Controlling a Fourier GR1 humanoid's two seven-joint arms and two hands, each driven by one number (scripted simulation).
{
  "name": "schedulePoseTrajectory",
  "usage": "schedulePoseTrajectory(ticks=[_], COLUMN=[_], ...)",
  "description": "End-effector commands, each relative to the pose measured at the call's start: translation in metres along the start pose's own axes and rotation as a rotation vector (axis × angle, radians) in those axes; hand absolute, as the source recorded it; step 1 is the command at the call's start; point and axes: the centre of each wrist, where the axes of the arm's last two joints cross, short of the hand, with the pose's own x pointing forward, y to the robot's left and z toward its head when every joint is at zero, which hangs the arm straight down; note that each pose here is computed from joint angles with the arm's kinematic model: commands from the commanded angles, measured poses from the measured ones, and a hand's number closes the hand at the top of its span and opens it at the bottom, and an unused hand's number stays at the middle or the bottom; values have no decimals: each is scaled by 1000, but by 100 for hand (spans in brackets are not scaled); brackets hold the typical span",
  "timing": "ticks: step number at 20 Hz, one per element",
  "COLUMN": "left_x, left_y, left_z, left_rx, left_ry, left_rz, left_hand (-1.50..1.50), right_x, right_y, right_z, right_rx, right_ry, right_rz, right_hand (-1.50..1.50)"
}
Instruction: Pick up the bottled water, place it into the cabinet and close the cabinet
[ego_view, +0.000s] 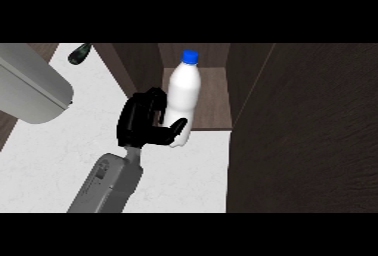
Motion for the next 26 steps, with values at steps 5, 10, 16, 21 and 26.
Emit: schedulePoseTrajectory(ticks=[5,10,16,21,26], left_x=[11,17,29,15,9], left_y=[-45,-62,-48,-61,-24], left_z=[-54,-56,-79,-90,-111], left_rx=[18,78,158,187,194], left_ry=[-59,-64,-101,-61,-64], left_rz=[-201,-276,-348,-423,-497], left_hand=[150,150,150,150,150], right_x=[4,-11,-5,0,3], right_y=[-3,-1,0,0,-11], right_z=[2,4,-6,-5,-7], right_rx=[35,31,49,41,54], right_ry=[-13,10,-25,12,4], right_rz=[-7,-17,-40,-34,-13], right_hand=[-150,-150,-150,-150,-150])
